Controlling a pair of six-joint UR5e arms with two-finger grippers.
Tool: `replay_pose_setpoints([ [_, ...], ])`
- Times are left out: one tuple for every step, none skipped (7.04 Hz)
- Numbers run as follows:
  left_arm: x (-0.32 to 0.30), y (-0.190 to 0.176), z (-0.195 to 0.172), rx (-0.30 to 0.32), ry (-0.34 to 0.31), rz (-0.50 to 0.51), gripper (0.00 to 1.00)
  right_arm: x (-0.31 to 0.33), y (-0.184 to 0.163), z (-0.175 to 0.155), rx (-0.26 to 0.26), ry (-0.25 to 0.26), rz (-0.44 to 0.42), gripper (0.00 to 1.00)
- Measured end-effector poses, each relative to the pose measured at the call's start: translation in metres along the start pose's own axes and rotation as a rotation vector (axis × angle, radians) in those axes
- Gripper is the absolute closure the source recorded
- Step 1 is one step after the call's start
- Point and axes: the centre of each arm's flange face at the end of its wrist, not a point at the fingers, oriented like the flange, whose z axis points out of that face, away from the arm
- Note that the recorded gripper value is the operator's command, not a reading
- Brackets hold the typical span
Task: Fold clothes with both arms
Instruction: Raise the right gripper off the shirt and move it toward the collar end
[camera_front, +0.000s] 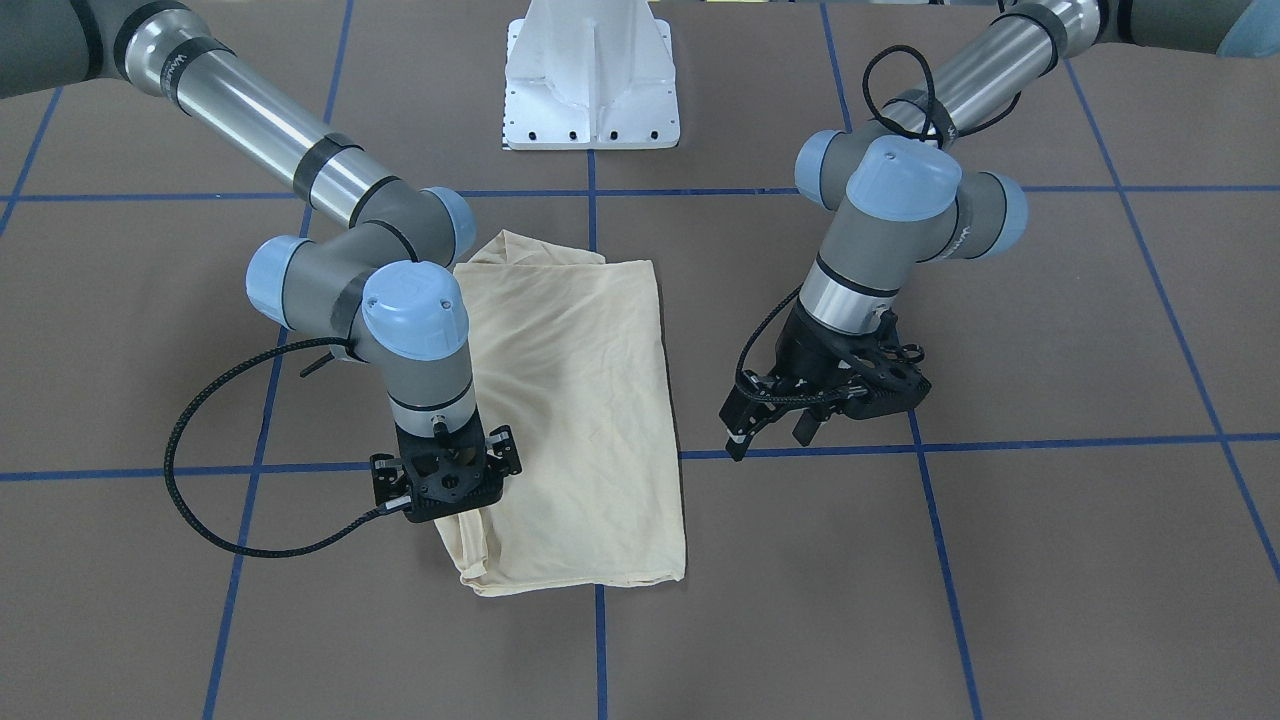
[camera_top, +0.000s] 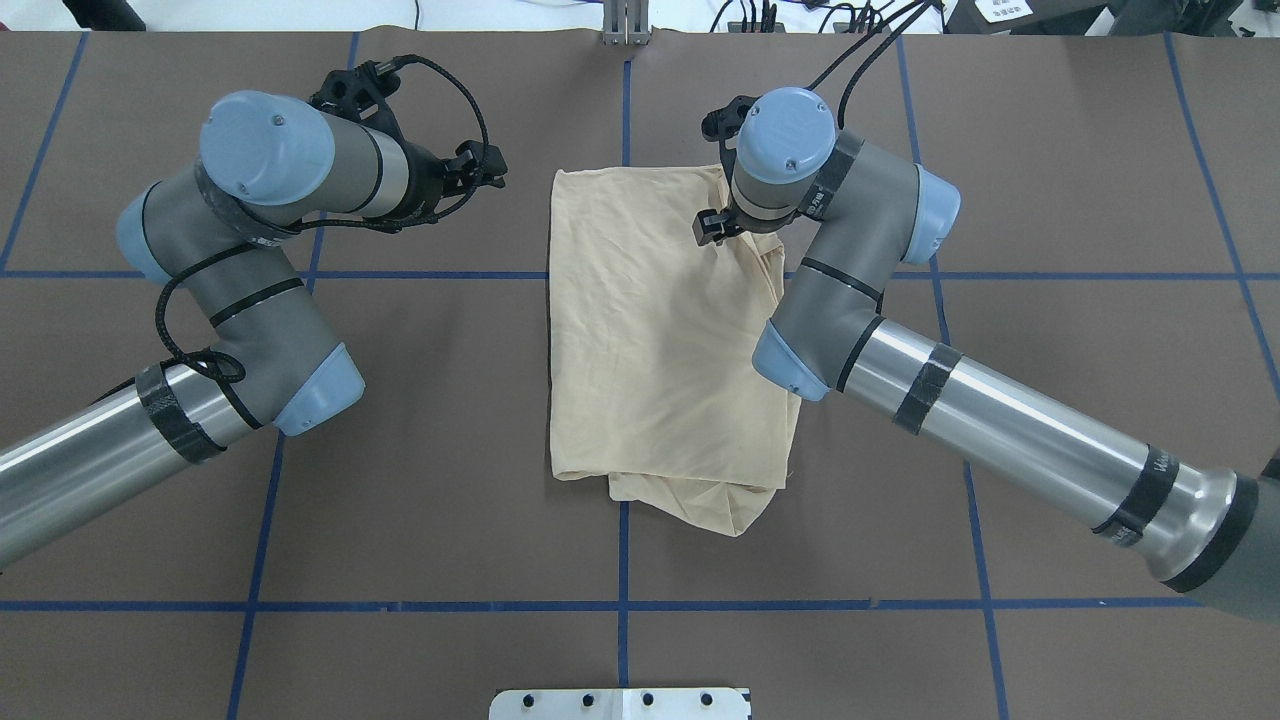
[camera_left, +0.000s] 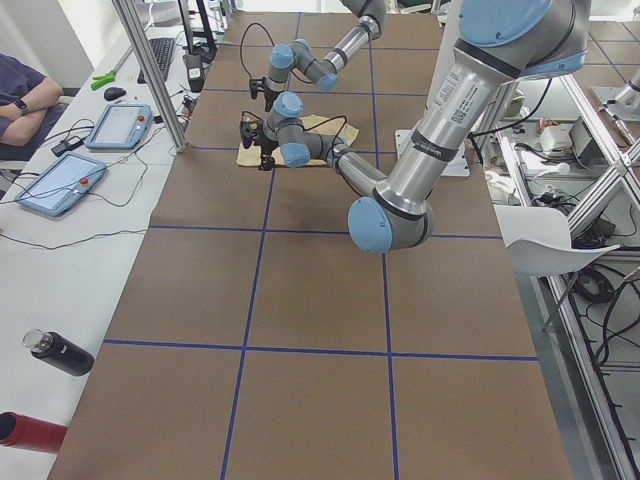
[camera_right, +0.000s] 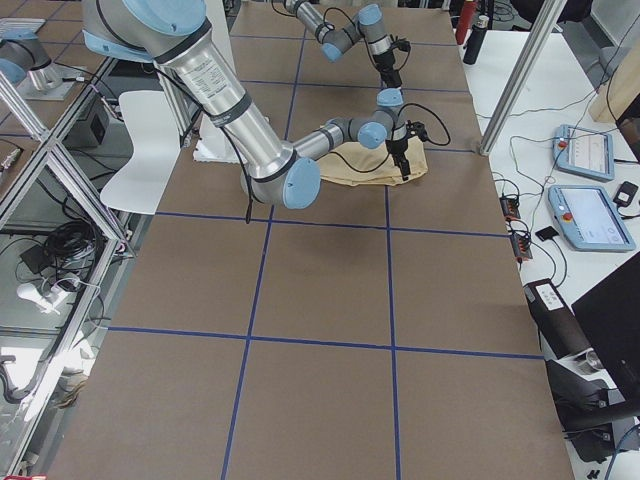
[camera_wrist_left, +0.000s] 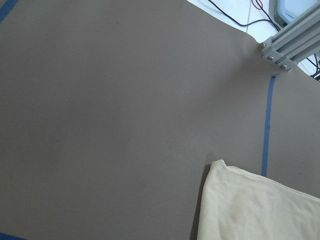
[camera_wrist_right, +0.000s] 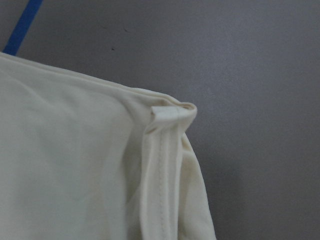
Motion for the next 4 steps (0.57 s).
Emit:
replay_pose_setpoints([
  [0.001, 0.0, 0.0, 0.001, 0.001, 0.0, 0.01, 0.001, -0.003, 0.003, 0.001, 0.006, 0.0, 0.0],
  [0.002, 0.0, 0.0, 0.002, 0.002, 0.001, 0.01, 0.005, -0.005, 0.004, 0.001, 0.011, -0.002, 0.0],
  [0.004, 0.0, -0.001, 0.002, 0.005, 0.001, 0.01, 0.012, -0.006, 0.006, 0.0, 0.018, -0.004, 0.0],
  [0.006, 0.0, -0.002, 0.003, 0.008, 0.002, 0.01, 0.021, -0.007, 0.01, -0.004, 0.027, -0.006, 0.0],
])
